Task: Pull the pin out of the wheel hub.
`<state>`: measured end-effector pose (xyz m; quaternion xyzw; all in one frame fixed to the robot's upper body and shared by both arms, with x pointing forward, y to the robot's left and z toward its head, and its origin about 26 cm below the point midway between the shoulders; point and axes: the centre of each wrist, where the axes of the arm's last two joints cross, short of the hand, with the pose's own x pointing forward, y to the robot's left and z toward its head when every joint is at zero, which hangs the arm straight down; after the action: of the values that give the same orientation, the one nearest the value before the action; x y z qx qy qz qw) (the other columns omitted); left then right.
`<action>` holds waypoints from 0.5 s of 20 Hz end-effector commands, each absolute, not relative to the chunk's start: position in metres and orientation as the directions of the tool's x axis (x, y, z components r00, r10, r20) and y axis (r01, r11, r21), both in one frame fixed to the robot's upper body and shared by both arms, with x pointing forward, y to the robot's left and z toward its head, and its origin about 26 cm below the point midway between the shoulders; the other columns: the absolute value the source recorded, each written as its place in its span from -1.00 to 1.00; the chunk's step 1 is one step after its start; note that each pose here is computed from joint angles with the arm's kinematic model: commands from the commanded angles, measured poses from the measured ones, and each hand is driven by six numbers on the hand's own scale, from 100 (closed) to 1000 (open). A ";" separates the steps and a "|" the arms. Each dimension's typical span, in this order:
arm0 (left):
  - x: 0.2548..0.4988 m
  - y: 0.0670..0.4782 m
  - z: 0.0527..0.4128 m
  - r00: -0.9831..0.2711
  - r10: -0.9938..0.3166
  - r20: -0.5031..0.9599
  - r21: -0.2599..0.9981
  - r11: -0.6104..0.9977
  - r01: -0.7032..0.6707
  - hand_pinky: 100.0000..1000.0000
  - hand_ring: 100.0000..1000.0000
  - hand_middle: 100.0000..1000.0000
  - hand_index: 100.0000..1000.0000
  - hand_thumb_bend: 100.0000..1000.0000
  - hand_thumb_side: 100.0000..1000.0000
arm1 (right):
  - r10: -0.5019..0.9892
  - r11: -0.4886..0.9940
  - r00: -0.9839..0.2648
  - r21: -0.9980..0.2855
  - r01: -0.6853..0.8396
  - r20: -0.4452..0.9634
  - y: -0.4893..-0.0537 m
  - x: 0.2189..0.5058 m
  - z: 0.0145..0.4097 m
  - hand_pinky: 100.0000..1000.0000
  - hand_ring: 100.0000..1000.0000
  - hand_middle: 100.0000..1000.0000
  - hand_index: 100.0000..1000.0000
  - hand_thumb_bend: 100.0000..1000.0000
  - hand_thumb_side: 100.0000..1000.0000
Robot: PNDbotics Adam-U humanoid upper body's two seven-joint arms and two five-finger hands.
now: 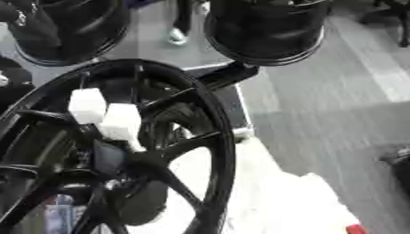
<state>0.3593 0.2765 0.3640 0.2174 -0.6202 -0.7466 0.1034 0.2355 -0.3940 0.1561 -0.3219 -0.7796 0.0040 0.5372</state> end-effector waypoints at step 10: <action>0.363 0.286 0.366 -0.862 -0.492 -0.125 0.972 -0.234 -0.008 0.67 0.53 0.30 0.66 -1.00 -0.09 | 0.517 0.789 -0.233 -0.353 0.503 0.824 -0.394 0.235 0.166 0.51 0.16 0.00 0.35 -1.00 0.00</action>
<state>0.3678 0.2804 0.3558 0.2003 -0.6079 -0.7513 0.1608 0.2366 -0.3934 0.1573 -0.3207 -0.7794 0.0012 0.5382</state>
